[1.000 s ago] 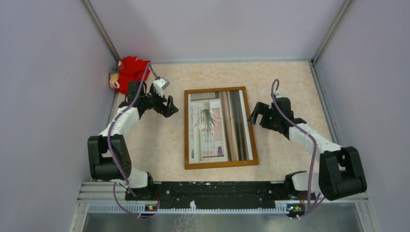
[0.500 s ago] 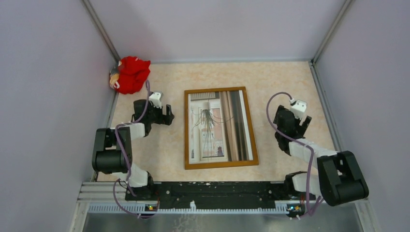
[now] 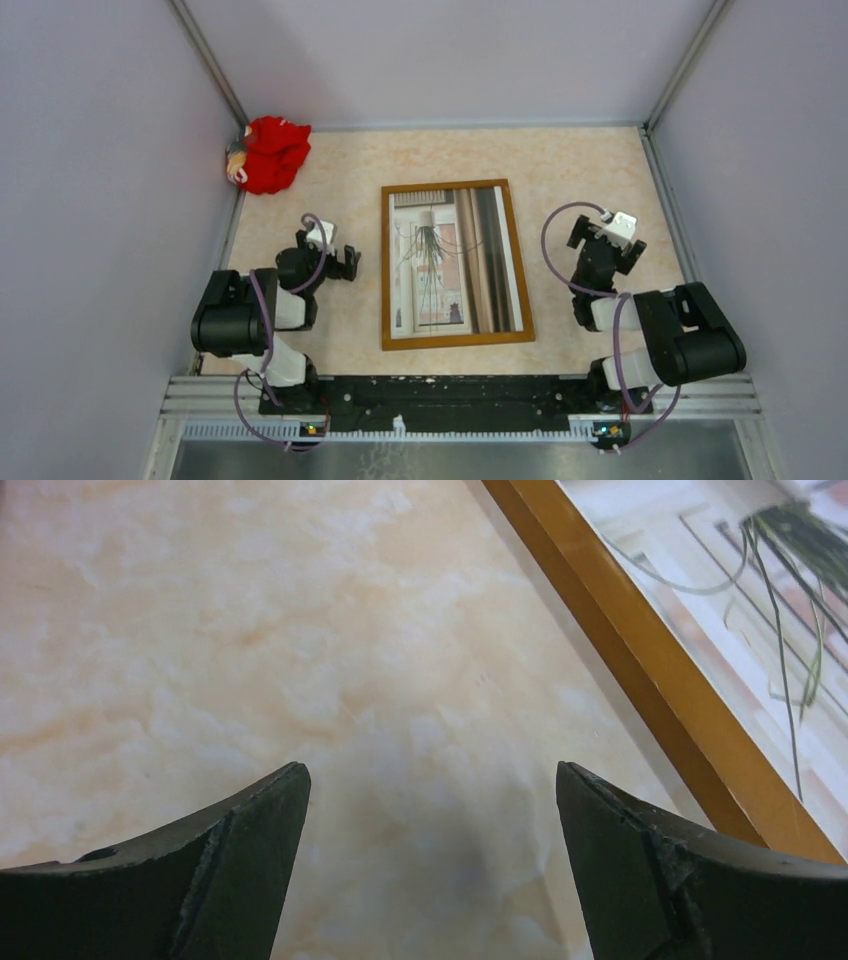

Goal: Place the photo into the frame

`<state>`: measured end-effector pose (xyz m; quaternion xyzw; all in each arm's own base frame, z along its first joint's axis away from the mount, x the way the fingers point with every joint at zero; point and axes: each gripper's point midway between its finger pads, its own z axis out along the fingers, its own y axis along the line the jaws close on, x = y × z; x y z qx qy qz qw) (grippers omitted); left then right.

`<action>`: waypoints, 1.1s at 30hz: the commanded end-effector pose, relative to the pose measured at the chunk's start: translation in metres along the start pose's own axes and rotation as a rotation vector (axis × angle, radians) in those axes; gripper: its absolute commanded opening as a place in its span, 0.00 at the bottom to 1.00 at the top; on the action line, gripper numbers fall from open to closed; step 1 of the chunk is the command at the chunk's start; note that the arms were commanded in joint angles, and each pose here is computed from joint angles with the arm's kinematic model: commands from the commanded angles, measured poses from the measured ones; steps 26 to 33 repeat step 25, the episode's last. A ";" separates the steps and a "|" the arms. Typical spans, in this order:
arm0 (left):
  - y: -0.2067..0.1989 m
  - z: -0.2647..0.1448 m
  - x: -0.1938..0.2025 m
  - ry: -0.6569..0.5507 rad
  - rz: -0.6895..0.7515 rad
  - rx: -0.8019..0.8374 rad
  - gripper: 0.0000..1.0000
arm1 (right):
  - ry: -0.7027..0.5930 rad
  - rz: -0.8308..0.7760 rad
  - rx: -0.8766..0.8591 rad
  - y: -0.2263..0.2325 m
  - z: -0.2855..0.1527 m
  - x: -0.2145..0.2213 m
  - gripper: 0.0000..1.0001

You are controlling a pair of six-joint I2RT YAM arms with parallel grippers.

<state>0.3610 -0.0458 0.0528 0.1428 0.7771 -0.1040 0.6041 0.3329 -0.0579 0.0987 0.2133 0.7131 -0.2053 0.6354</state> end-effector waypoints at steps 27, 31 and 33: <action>0.003 0.005 -0.038 -0.133 0.072 -0.013 0.99 | -0.073 0.038 -0.290 0.031 0.005 -0.010 0.99; 0.003 0.005 -0.038 -0.133 0.072 -0.013 0.99 | -0.073 0.038 -0.290 0.031 0.005 -0.010 0.99; 0.003 0.005 -0.038 -0.133 0.072 -0.013 0.99 | -0.073 0.038 -0.290 0.031 0.005 -0.010 0.99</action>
